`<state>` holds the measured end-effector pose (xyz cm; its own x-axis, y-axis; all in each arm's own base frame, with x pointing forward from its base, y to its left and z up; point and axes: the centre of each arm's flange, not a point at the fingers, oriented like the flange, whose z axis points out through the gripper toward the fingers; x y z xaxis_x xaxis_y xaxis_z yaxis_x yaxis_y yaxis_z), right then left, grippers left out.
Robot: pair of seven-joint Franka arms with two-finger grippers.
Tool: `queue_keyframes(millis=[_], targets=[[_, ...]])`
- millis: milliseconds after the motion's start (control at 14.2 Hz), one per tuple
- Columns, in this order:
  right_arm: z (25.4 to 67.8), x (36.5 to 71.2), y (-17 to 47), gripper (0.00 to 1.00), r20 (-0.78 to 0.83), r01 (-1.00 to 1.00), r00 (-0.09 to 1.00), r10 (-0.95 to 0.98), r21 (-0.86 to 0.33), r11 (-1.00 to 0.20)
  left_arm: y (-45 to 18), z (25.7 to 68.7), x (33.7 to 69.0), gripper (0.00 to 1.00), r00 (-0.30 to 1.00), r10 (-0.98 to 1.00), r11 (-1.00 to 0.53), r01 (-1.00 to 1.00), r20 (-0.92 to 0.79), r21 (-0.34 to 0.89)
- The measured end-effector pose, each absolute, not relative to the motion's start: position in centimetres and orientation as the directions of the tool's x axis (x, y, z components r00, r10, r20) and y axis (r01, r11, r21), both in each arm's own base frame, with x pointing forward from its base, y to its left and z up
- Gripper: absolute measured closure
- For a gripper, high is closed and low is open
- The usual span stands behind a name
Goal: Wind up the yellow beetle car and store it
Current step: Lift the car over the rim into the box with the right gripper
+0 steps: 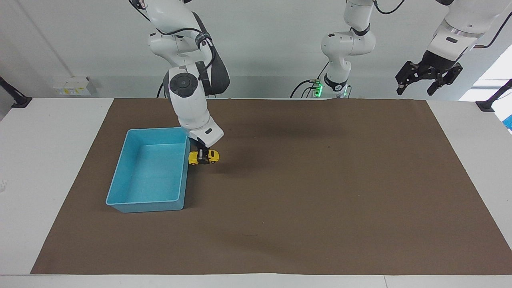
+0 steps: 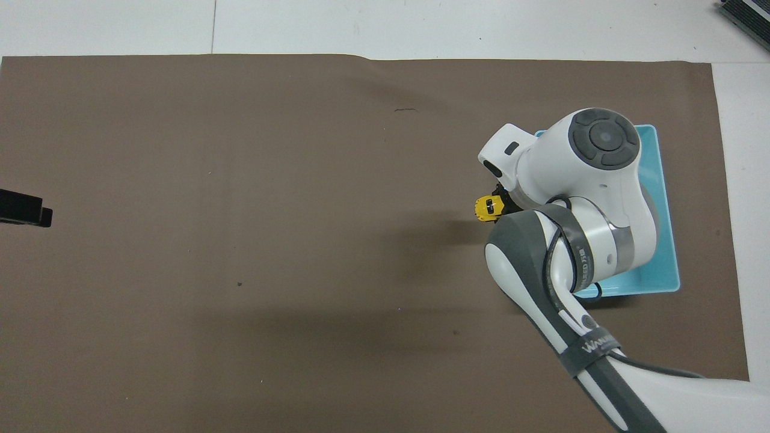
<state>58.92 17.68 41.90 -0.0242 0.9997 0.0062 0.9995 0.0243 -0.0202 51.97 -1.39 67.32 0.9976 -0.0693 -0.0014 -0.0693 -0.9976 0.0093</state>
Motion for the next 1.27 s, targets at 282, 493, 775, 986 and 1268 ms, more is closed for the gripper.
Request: queue_keyframes(millis=[282,493,775,986,1268], targets=[[42.2,59.3,15.3,0.51,0.001,0.999,-0.02,1.0,-0.028,0.02,-1.4,67.3,52.0,0.0,0.998,-0.069,-0.998,-0.069,-0.001,0.009],[42.1,59.9,11.9,0.51,-0.001,0.998,-0.036,0.999,-0.044,0.036,-1.4,67.3,52.0,0.0,0.998,-0.069,-0.998,-0.069,-0.001,0.009],[41.7,59.9,7.3,0.51,-0.002,0.994,-0.048,0.999,-0.098,0.047,-1.4,67.3,52.0,0.0,0.998,-0.069,-0.998,-0.069,-0.001,0.009],[41.2,59.8,3.9,0.51,0.004,0.992,-0.05,0.999,-0.114,0.05,-1.4,67.3,52.0,0.0,0.998,-0.069,-0.998,-0.069,-0.001,0.009],[40.2,58.7,1.5,0.51,0.006,0.993,-0.036,0.999,-0.112,0.036,-1.4,67.3,52.0,0.0,0.998,-0.069,-0.998,-0.069,-0.001,0.009]])
